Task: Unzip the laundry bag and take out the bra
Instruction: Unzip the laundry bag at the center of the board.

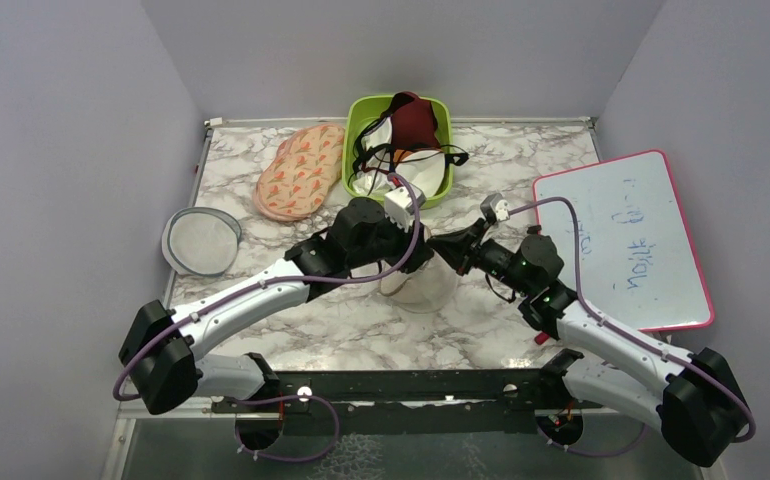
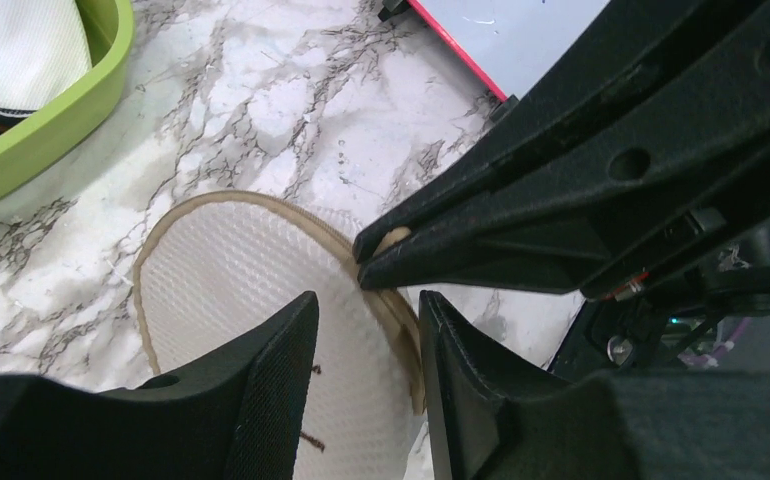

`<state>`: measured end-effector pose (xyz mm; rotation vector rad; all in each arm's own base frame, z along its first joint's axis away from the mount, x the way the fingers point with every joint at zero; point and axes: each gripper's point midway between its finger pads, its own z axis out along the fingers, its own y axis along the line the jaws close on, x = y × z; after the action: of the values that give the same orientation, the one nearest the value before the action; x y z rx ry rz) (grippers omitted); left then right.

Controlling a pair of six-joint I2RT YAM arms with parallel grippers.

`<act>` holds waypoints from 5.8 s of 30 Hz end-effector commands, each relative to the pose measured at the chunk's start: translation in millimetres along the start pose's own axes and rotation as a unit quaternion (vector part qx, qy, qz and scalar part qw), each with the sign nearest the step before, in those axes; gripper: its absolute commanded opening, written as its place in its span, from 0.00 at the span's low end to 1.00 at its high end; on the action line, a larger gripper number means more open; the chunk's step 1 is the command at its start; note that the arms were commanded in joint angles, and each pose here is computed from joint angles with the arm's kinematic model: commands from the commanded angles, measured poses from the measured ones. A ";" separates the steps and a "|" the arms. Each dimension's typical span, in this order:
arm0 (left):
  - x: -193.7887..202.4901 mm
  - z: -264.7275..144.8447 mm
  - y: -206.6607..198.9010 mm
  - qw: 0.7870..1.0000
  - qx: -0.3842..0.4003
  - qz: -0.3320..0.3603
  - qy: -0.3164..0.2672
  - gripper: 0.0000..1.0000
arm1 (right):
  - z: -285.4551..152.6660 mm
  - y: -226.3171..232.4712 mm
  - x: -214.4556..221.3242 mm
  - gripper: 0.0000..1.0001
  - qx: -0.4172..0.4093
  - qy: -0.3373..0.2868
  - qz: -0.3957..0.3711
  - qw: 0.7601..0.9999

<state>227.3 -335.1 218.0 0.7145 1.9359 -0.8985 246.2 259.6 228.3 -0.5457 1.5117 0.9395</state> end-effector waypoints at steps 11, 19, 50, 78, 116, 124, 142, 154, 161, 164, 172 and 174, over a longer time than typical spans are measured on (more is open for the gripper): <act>-7.3 3.5 -6.4 1.000 0.012 -0.013 -0.009 0.09 | 3.1 7.1 -8.7 0.01 -0.013 0.005 0.010 1.000; 2.5 2.3 -8.5 1.000 0.023 -0.006 0.008 0.16 | 4.3 9.6 -9.3 0.01 -0.020 0.008 0.015 1.000; 5.0 -19.7 -19.3 0.996 0.065 0.068 -0.003 0.00 | 5.3 -12.4 -12.9 0.01 0.019 0.003 0.048 0.999; 0.1 -8.5 -34.6 0.996 0.091 0.005 0.025 0.40 | -22.0 -6.2 -33.1 0.01 -0.148 0.028 0.033 0.988; -16.0 -16.1 -38.8 0.988 0.109 0.107 0.006 0.00 | -21.4 -35.5 -26.6 0.01 -0.095 0.025 0.170 0.981; -14.6 -21.6 -41.5 0.987 0.116 0.113 -0.003 0.00 | -14.4 -62.3 -14.6 0.01 -0.089 0.030 0.198 0.976; -20.9 -2.7 -42.6 0.994 0.105 0.039 0.003 0.34 | -21.4 -11.4 -45.4 0.01 -0.171 0.029 0.090 0.981; -26.6 4.2 -25.8 0.998 0.039 0.051 0.012 0.16 | -25.5 7.4 -42.5 0.01 -0.178 0.033 0.088 0.980; -29.1 -4.5 -28.2 0.997 0.042 0.069 0.004 0.00 | -22.3 -8.5 -37.1 0.01 -0.119 0.028 0.126 0.984; -29.3 -10.3 -32.9 0.996 0.053 0.078 -0.001 0.00 | -19.0 -14.9 -34.5 0.01 -0.103 0.031 0.148 0.983; -33.0 -25.0 -38.4 0.994 0.061 0.090 -0.017 0.00 | -21.3 -40.4 -21.7 0.01 -0.082 0.027 0.203 0.975; -32.7 -27.3 -39.0 0.994 0.061 0.089 -0.019 0.00 | -22.1 -49.2 -14.8 0.01 -0.079 0.034 0.220 0.972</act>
<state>207.6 -345.4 251.5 0.9219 1.8300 -0.9112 264.2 220.0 240.9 -0.4349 1.6383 1.3738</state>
